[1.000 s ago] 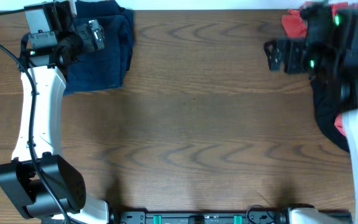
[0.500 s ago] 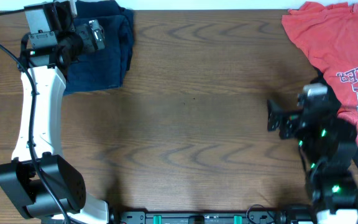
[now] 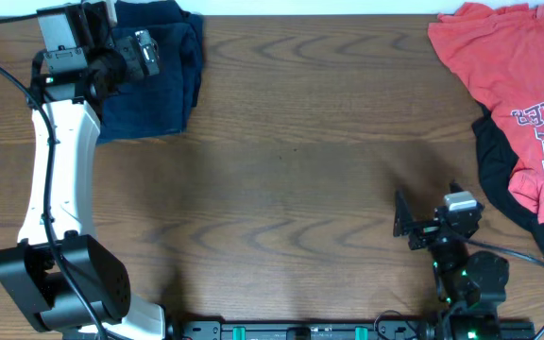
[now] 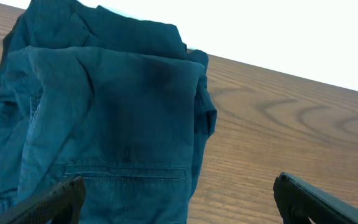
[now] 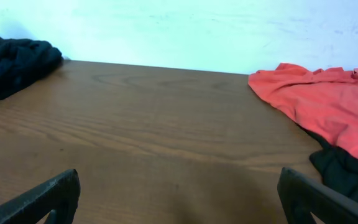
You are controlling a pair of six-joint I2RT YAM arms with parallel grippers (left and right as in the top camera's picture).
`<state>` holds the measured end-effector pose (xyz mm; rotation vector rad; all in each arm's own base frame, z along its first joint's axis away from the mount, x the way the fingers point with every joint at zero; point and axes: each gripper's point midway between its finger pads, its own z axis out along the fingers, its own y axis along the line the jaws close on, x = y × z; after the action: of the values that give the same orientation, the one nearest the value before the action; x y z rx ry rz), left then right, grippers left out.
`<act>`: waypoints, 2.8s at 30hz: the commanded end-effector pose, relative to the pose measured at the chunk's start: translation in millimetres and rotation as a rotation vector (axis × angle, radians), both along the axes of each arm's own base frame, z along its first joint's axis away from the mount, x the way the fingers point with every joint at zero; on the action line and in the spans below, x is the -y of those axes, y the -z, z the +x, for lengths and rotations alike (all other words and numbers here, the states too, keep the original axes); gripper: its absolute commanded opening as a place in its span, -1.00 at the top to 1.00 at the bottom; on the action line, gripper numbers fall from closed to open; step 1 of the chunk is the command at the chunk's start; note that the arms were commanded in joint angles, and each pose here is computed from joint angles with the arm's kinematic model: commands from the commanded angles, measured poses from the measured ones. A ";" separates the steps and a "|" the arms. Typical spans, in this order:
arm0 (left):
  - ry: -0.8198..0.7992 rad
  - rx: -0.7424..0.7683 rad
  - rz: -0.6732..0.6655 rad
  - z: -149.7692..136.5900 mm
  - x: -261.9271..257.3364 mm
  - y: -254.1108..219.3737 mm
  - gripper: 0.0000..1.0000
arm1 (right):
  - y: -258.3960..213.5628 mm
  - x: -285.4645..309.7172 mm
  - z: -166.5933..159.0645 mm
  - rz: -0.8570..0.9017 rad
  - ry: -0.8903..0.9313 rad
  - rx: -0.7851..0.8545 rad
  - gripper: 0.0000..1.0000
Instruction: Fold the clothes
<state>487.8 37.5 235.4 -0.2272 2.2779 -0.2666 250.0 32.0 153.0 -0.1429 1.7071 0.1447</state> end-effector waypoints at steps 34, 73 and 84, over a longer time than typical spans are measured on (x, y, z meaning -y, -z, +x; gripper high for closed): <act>0.003 -0.008 -0.016 1.4 1.6 3.7 -0.96 | -7.5 -4.8 -7.0 -0.009 -0.019 0.085 -0.99; 0.086 0.245 0.165 -138.1 31.8 -5.4 -0.96 | -7.5 -4.8 -7.0 -0.009 -0.019 0.085 -0.99; 0.071 0.450 0.193 -208.6 39.8 45.5 -0.96 | -7.5 -4.8 -7.0 -0.009 -0.019 0.085 -0.98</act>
<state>288.0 -2.1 198.5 0.0007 1.8847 -0.1348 243.5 35.2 160.9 -0.1564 1.6254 0.1478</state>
